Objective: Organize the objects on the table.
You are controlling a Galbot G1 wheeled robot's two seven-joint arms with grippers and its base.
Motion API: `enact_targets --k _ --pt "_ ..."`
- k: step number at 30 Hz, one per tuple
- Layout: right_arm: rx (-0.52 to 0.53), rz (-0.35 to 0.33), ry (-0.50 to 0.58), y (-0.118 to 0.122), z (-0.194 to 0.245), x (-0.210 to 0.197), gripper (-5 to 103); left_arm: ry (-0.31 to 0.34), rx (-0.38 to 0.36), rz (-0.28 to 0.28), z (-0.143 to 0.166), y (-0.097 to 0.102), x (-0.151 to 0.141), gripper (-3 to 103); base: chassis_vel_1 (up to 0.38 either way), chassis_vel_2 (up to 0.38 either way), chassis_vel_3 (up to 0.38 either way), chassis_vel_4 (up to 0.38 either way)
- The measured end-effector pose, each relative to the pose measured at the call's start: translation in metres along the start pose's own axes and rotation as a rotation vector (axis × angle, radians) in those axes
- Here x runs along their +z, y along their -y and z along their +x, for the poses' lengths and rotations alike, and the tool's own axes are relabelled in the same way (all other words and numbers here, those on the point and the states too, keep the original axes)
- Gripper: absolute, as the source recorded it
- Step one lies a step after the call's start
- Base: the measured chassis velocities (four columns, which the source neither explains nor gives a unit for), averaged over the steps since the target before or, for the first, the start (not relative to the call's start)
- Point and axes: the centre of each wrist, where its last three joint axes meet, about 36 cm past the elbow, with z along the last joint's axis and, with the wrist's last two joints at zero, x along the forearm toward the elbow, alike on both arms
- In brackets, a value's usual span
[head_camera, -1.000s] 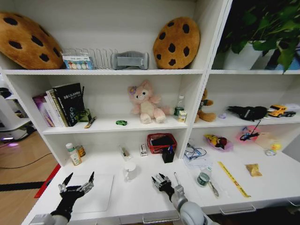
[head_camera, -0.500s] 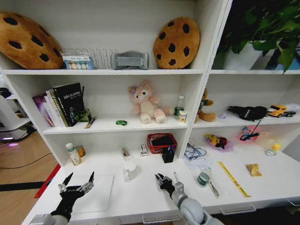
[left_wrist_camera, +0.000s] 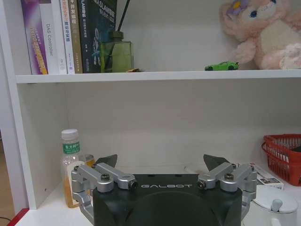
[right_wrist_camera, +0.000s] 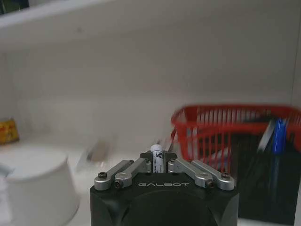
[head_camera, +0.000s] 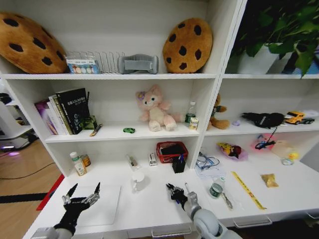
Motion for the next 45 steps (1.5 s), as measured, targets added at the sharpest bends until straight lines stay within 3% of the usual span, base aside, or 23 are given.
enact_targets --k 1,2,4,6,10,25,39,42,44,45 --pt "-0.006 -0.005 0.078 0.001 -0.006 -0.014 10 0.0 0.0 0.0 0.0 0.0 0.0 100 0.0 0.0 0.0 0.0" --pt "-0.006 -0.005 0.078 0.001 -0.006 -0.014 10 0.0 0.0 0.0 0.0 0.0 0.0 100 0.0 0.0 0.0 0.0" --pt "0.056 0.081 0.324 0.026 -0.036 -0.041 10 0.0 0.0 0.0 0.0 0.0 0.0 100 0.0 0.0 0.0 0.0" --pt "0.152 0.13 0.448 0.054 -0.059 -0.045 10 0.0 0.0 0.0 0.0 0.0 0.0 100 0.0 0.0 0.0 0.0" --pt "0.221 0.162 0.515 0.069 -0.084 -0.04 10 0.0 0.0 0.0 0.0 0.0 0.0 100 0.0 0.0 0.0 0.0" --pt "0.287 0.218 0.62 0.077 -0.135 -0.046 10 0.0 0.0 0.0 0.0 0.0 0.0 100 0.0 0.0 0.0 0.0" --pt "0.319 0.223 0.601 0.089 -0.141 -0.031 8 0.0 0.0 0.0 0.0 0.0 0.0 100 0.0 0.0 0.0 0.0" --pt "0.304 0.231 0.591 0.09 -0.141 -0.031 22 0.0 0.0 0.0 0.0 0.0 0.0 100 0.0 0.0 0.0 0.0" --pt "0.301 0.232 0.588 0.089 -0.141 -0.031 22 0.0 0.0 0.0 0.0 0.0 0.0 100 0.0 0.0 0.0 0.0" --pt "0.296 0.232 0.588 0.089 -0.141 -0.032 28 0.0 0.0 0.0 0.0 0.0 0.0 100 0.0 0.0 0.0 0.0"
